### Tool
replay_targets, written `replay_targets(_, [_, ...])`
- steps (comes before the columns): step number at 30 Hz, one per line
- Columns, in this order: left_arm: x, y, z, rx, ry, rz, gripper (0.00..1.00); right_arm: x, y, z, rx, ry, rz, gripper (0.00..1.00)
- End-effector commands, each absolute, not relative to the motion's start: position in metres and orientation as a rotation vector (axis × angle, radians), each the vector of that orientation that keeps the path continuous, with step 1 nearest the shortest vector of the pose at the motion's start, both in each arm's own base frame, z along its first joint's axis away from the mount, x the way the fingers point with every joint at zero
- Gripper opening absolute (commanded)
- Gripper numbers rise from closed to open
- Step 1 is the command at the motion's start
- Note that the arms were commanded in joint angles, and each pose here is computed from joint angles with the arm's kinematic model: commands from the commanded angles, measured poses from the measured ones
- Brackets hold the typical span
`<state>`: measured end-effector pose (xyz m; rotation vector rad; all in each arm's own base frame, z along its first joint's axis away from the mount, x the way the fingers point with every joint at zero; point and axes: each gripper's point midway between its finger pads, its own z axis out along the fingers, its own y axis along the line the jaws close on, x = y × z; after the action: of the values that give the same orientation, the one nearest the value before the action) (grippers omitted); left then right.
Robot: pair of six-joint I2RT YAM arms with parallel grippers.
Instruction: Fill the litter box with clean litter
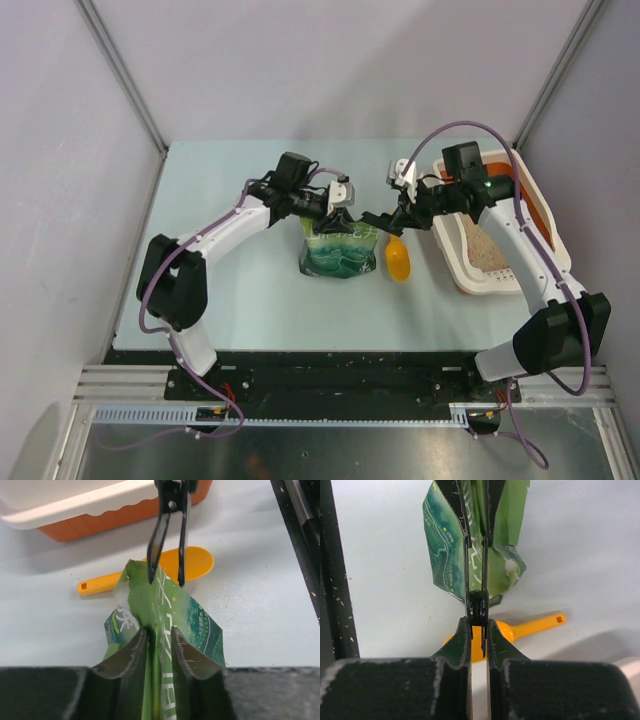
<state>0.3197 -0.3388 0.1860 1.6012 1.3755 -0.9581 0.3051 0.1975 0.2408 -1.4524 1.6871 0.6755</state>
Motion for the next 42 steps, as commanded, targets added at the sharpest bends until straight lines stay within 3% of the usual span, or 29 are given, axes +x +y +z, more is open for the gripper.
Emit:
replay_targets(1, [0.322, -0.347, 0.207, 1.617, 1.278, -0.950, 0.26, 0.301, 0.183, 0.251, -1.561, 1.645, 0.576, 0.00])
replay_targets(9, [0.322, -0.354, 0.208, 1.644, 1.243, -0.917, 0.16, 0.321, 0.169, 0.232, -1.756, 1.632, 0.435, 0.00])
replay_targets(10, [0.322, -0.354, 0.208, 1.646, 1.242, -0.908, 0.18, 0.325, 0.169, 0.232, -1.754, 1.627, 0.420, 0.00])
replay_targets(11, [0.322, -0.353, 0.208, 1.649, 1.236, -0.899, 0.29, 0.328, 0.168, 0.233, -1.748, 1.630, 0.413, 0.00])
replay_targets(14, [0.321, -0.351, 0.208, 1.658, 1.212, -0.860, 0.42, 0.341, 0.168, 0.242, -1.665, 1.661, 0.410, 0.00])
replay_targets(26, [0.352, -0.353, 0.261, 1.499, 0.985, -0.448, 0.62, 0.362, 0.146, 0.249, -1.369, 1.820, 0.474, 0.00])
replay_targets(30, [0.328, -0.364, 0.273, 1.542, 0.871, -0.513, 0.58, 0.374, 0.137, 0.247, -1.256, 1.860, 0.447, 0.00])
replay_targets(36, [0.300, -0.377, 0.256, 1.631, 0.897, -0.726, 0.53, 0.377, 0.126, 0.249, -1.164, 1.880, 0.474, 0.00])
replay_targets(42, [0.308, -0.388, 0.234, 1.655, 0.953, -0.754, 0.50, 0.372, 0.125, 0.255, -1.133, 1.872, 0.490, 0.00])
